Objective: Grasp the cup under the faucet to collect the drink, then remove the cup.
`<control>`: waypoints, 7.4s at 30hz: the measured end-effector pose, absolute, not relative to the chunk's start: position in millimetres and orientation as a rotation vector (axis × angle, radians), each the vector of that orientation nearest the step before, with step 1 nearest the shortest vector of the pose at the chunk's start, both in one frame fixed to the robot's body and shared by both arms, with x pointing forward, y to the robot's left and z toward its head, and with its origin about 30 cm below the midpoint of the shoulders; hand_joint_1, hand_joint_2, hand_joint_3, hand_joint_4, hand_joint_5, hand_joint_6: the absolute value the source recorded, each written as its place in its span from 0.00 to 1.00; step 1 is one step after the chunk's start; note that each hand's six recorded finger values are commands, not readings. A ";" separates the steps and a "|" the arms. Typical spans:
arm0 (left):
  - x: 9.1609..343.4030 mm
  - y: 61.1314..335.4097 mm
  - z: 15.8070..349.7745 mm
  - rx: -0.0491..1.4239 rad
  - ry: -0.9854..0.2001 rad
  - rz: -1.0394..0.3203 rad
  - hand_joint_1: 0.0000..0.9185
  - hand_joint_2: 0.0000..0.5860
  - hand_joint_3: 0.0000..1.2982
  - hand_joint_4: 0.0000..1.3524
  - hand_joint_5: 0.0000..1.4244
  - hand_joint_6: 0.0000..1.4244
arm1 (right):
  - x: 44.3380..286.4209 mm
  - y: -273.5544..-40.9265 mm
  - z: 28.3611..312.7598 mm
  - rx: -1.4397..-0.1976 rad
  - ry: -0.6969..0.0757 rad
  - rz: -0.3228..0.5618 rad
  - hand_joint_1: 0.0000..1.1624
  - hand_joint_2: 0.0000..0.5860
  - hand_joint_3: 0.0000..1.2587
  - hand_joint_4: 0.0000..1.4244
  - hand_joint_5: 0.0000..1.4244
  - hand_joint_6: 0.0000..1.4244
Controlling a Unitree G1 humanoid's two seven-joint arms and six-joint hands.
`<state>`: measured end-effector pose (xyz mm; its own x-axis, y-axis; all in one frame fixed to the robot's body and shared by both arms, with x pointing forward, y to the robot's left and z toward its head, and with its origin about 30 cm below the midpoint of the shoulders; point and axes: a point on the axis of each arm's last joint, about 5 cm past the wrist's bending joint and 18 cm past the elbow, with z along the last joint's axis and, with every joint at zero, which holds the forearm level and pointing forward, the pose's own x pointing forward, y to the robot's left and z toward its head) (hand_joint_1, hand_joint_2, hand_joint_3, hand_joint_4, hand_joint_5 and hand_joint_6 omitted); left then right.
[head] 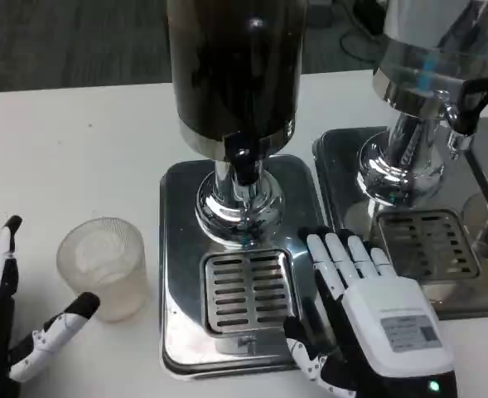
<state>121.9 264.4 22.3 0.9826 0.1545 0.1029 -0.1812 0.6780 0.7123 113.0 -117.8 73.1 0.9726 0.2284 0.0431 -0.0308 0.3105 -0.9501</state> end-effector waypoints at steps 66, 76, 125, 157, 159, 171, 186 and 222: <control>155.6 243.2 10.5 0.812 -0.164 0.123 0.61 0.13 0.33 0.41 0.53 0.68 | 111.4 -115.5 73.4 -1.229 -0.139 0.176 0.41 0.70 0.03 0.00 0.00 0.10; 151.4 242.6 8.5 0.835 -0.178 0.151 0.63 0.13 0.33 0.41 0.53 0.68 | 111.5 -116.1 73.4 -1.231 -0.137 0.176 0.41 0.69 0.03 0.00 0.00 0.10; 208.0 168.2 17.2 0.841 -0.364 -0.199 0.15 0.13 0.26 0.34 0.46 0.55 | 106.5 -115.2 76.7 -1.213 -0.087 0.099 0.41 0.69 0.03 0.00 0.00 0.10; 178.9 199.1 16.9 0.927 -0.421 -0.046 0.00 0.00 0.08 0.15 0.27 0.25 | 112.0 -120.7 77.7 -1.192 -0.084 0.077 0.40 0.68 0.03 0.00 0.00 0.10; 174.3 202.4 19.9 0.902 -0.427 -0.008 0.00 0.01 0.00 0.05 0.19 0.17 | 111.3 -122.2 77.5 -1.208 -0.088 0.073 0.41 0.64 0.03 0.00 0.00 0.09; 143.8 250.2 27.6 1.130 -0.226 0.020 0.00 0.05 0.00 0.00 0.00 0.00 | 111.8 -128.7 75.2 -1.364 -0.166 0.088 0.38 0.57 0.00 0.00 0.00 0.00; 128.8 242.4 28.5 1.053 -0.236 -0.027 0.00 0.11 0.00 0.00 0.00 0.00 | 110.9 -141.6 67.6 -1.383 -0.184 0.106 0.32 0.55 0.00 0.00 0.00 0.00; 206.9 232.4 119.1 0.138 -0.413 -0.677 0.00 0.15 0.00 0.00 0.07 0.04 | 112.4 -124.2 72.0 -1.225 -0.156 0.057 0.33 0.57 0.00 0.00 0.00 0.03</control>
